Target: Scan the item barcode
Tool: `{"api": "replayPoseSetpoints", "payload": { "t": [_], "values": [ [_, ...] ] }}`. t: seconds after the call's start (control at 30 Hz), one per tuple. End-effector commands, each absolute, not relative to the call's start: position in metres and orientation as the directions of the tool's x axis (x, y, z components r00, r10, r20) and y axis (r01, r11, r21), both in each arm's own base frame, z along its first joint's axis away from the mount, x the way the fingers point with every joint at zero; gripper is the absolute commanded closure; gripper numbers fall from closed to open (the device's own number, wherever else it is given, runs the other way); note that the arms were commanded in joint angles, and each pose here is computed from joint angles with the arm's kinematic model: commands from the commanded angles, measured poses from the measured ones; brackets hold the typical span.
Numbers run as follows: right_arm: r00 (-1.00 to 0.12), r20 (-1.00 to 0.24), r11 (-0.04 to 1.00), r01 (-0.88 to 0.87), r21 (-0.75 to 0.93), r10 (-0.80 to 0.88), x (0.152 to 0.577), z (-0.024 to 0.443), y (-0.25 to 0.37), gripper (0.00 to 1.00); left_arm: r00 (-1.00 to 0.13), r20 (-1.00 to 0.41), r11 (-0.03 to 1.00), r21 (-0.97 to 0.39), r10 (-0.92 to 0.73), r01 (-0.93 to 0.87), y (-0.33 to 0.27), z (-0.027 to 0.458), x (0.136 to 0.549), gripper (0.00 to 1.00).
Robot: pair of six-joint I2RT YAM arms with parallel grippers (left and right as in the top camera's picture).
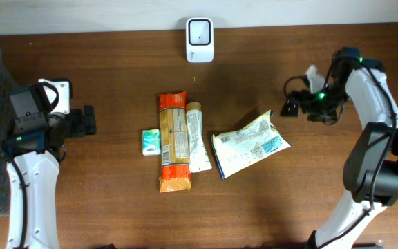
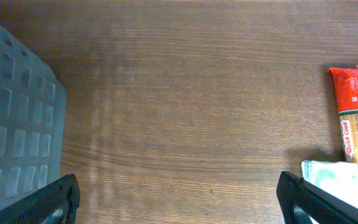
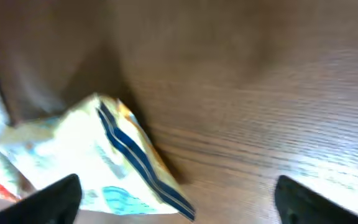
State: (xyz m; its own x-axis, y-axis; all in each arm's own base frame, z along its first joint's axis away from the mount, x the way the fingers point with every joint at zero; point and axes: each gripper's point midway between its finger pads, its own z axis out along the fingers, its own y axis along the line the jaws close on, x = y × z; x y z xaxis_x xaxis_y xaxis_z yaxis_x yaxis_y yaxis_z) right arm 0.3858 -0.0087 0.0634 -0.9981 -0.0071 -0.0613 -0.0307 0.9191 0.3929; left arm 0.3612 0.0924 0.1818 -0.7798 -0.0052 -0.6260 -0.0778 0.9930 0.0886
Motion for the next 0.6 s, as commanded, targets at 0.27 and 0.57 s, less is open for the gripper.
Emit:
{"api": "replayPoseSetpoints", "payload": {
  "t": [0.27,0.57],
  "values": [
    [-0.957,-0.154,0.794,-0.291,0.534,-0.248,0.36,0.041,0.029,0.01,-0.764,-0.645,0.994,0.086,0.006,-0.064,0.091,0.191,0.365,0.01],
    [-0.908,-0.123,0.765,-0.404,0.502,-0.4,0.338,0.012,0.075,0.01,-0.764,-0.645,0.994,0.086,0.007,-0.064,0.091,0.191,0.365,0.01]
  ]
}}
